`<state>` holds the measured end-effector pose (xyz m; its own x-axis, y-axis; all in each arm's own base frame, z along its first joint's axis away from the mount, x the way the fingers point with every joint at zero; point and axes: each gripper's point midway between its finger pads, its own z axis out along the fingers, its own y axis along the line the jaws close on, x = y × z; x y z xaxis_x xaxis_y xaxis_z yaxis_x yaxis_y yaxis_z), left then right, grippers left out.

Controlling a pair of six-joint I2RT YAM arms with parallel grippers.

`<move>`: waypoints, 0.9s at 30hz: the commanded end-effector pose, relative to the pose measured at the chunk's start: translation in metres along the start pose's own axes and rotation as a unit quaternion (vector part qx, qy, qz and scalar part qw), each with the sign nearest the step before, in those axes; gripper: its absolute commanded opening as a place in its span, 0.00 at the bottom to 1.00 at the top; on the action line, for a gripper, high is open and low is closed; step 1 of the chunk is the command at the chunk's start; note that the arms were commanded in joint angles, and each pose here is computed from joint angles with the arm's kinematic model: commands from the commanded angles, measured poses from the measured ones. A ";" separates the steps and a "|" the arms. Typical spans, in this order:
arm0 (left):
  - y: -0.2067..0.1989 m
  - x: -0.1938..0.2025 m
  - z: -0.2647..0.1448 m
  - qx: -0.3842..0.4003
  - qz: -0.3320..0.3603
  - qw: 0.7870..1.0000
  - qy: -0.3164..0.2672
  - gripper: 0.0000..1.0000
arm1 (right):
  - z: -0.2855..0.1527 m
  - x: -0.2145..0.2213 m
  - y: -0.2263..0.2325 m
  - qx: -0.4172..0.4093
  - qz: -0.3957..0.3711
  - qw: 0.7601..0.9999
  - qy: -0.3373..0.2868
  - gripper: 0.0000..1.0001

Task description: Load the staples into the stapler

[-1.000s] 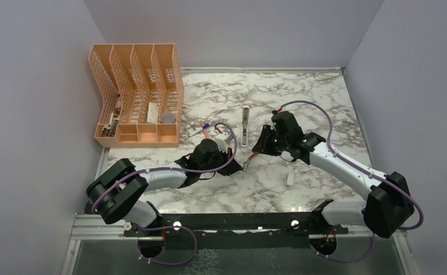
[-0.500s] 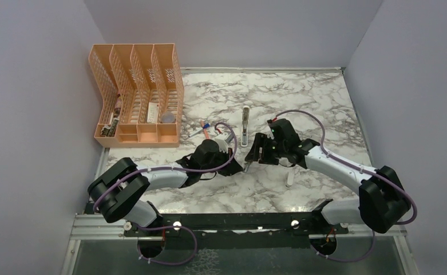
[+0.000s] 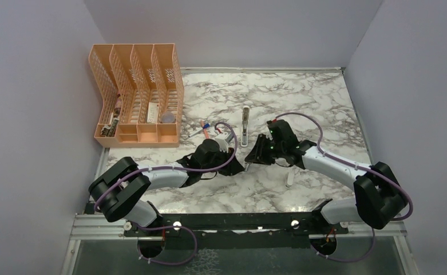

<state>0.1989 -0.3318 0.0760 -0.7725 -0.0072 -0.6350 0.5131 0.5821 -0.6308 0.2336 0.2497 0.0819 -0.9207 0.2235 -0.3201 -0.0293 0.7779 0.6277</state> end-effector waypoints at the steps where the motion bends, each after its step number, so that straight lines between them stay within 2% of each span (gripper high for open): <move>1: -0.009 -0.012 0.001 0.013 0.003 1.000 -0.018 0.34 | -0.002 -0.020 -0.008 0.036 0.004 0.998 -0.047 0.31; 3: -0.006 -0.012 0.000 0.003 0.006 1.000 -0.020 0.45 | -0.006 -0.030 -0.014 0.069 -0.019 0.996 -0.058 0.31; 6: 0.004 -0.015 -0.002 -0.029 0.003 0.999 -0.025 0.56 | -0.011 -0.044 -0.025 0.119 -0.084 0.988 -0.051 0.31; 10: 0.000 -0.020 -0.008 -0.029 0.002 0.999 -0.036 0.64 | -0.012 -0.060 -0.039 0.165 -0.127 0.978 -0.021 0.31; 14: 0.005 -0.027 -0.012 -0.049 0.006 0.998 -0.046 0.67 | -0.010 -0.076 -0.046 0.204 -0.143 0.968 -0.005 0.31; 22: 0.031 -0.035 -0.022 -0.136 0.031 0.989 -0.047 0.69 | 0.010 -0.100 -0.053 0.258 -0.153 0.954 0.019 0.32; 27: 0.033 -0.036 -0.024 -0.142 0.047 0.988 -0.047 0.69 | 0.025 -0.105 -0.063 0.279 -0.153 0.947 0.032 0.33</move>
<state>0.2257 -0.2998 0.0792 -0.7260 -0.0274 -0.6872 0.4311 0.7604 -0.4857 0.3387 0.2044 0.0676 -0.9120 -0.0532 -0.4067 -0.1105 0.9867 0.1189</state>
